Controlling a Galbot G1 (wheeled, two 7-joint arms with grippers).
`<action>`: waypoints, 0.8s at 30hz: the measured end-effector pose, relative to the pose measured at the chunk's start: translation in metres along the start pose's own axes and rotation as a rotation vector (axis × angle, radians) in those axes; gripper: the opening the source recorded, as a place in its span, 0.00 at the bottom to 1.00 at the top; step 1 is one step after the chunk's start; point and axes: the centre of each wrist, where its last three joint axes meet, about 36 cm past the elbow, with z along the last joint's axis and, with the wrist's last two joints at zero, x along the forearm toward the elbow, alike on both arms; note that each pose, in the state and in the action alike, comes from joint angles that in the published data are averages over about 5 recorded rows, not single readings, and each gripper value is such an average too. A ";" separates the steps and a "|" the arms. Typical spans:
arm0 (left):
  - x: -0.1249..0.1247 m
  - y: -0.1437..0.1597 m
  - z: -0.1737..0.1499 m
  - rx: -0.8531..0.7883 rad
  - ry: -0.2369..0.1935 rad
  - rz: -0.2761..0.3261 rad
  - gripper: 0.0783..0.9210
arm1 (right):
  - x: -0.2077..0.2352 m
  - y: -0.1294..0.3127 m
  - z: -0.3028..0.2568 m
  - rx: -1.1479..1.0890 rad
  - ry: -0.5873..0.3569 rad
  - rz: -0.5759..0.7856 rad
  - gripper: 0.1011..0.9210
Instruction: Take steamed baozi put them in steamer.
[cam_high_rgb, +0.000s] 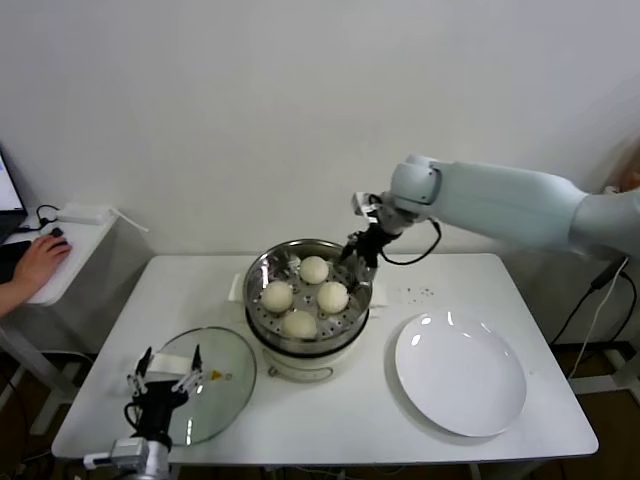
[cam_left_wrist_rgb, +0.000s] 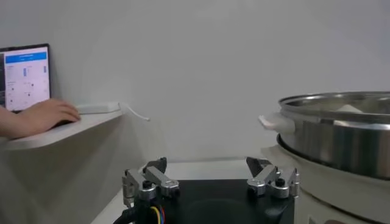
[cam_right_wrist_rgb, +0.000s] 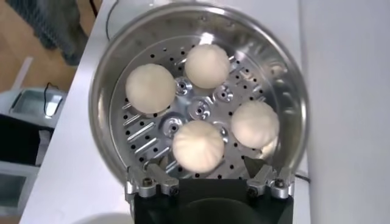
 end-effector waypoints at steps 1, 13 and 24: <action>0.000 0.000 0.000 0.000 -0.001 0.000 0.88 | 0.005 0.002 0.004 -0.005 -0.011 0.007 0.88; -0.003 0.000 -0.008 0.016 -0.055 0.015 0.88 | 0.036 0.058 0.085 -0.110 -0.218 0.192 0.88; 0.001 -0.004 -0.008 0.024 -0.098 0.030 0.88 | 0.017 0.147 0.155 -0.225 -0.416 0.523 0.88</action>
